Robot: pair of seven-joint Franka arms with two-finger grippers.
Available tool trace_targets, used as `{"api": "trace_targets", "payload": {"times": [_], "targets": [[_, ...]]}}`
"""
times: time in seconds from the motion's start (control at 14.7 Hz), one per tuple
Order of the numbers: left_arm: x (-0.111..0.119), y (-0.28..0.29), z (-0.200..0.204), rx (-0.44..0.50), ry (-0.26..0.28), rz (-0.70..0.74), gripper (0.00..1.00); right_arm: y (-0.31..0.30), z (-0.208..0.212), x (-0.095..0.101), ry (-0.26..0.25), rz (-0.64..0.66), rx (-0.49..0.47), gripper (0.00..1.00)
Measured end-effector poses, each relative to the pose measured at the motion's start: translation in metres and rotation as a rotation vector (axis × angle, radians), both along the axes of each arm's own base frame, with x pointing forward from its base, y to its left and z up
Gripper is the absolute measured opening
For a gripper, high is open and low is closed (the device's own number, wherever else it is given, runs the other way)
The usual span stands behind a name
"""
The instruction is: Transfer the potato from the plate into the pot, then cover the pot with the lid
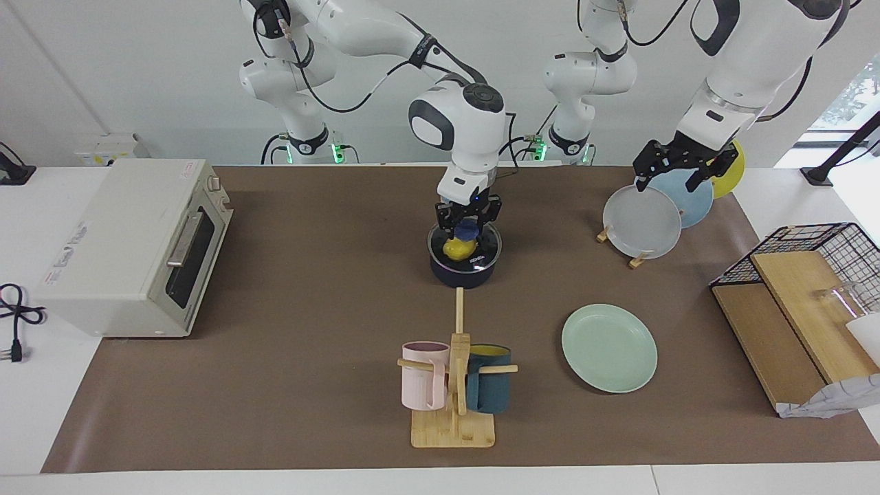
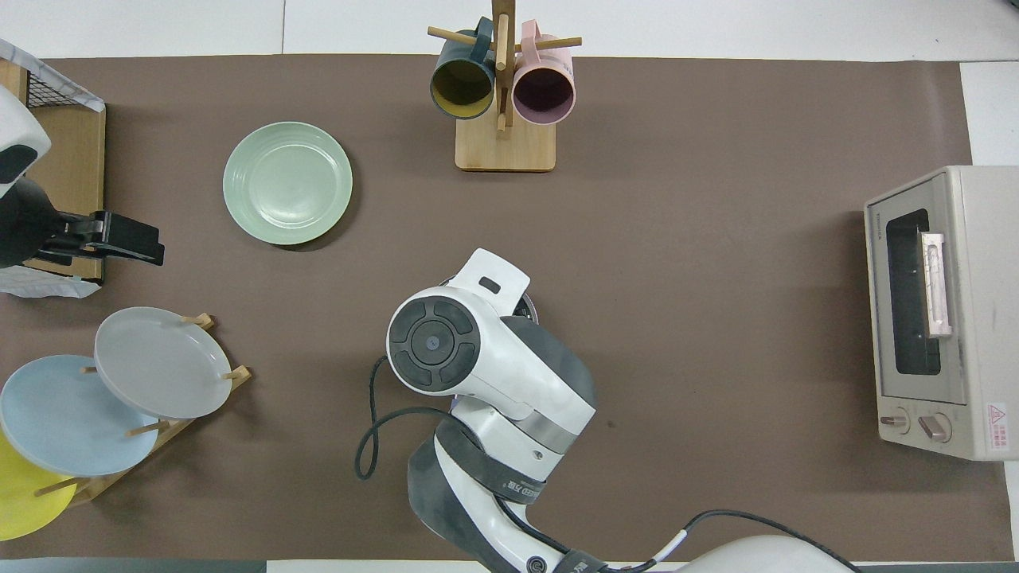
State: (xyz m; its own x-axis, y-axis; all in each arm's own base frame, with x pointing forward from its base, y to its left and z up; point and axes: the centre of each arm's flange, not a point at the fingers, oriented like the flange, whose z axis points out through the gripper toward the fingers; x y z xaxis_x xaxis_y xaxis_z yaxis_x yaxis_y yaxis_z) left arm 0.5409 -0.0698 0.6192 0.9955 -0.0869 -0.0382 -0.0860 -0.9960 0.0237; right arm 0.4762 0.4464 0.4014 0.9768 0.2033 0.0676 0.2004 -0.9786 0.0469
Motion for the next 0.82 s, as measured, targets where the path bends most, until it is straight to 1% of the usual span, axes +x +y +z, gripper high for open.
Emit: {"api": "trace_targets", "payload": {"times": [0.14, 0.2, 0.27, 0.48, 0.68, 0.75, 0.82], "targets": [[0.0, 0.002, 0.0, 0.0, 0.0, 0.004, 1.0, -0.004, 0.009, 0.006, -0.002, -0.012, -0.009, 0.88], [0.0, 0.002, 0.0, 0.0, 0.001, 0.005, 1.0, -0.009, 0.022, 0.013, 0.001, -0.027, -0.019, 0.98], [0.0, 0.002, 0.0, 0.0, 0.001, 0.005, 1.0, -0.014, 0.041, 0.02, 0.0, -0.046, -0.026, 1.0], [0.0, 0.003, 0.0, 0.0, 0.001, 0.005, 1.0, -0.048, 0.1, 0.042, -0.014, -0.113, -0.04, 1.0], [0.0, 0.003, -0.001, 0.0, 0.002, 0.005, 1.0, -0.137, 0.14, 0.077, -0.006, -0.115, -0.081, 1.0], [0.0, 0.003, -0.001, 0.0, 0.003, 0.005, 1.0, -0.171, 0.152, 0.087, 0.001, -0.13, -0.088, 1.0], [0.0, 0.003, -0.001, 0.0, 0.003, 0.005, 1.0, -0.205, 0.165, 0.093, 0.015, -0.146, -0.093, 1.0]]}}
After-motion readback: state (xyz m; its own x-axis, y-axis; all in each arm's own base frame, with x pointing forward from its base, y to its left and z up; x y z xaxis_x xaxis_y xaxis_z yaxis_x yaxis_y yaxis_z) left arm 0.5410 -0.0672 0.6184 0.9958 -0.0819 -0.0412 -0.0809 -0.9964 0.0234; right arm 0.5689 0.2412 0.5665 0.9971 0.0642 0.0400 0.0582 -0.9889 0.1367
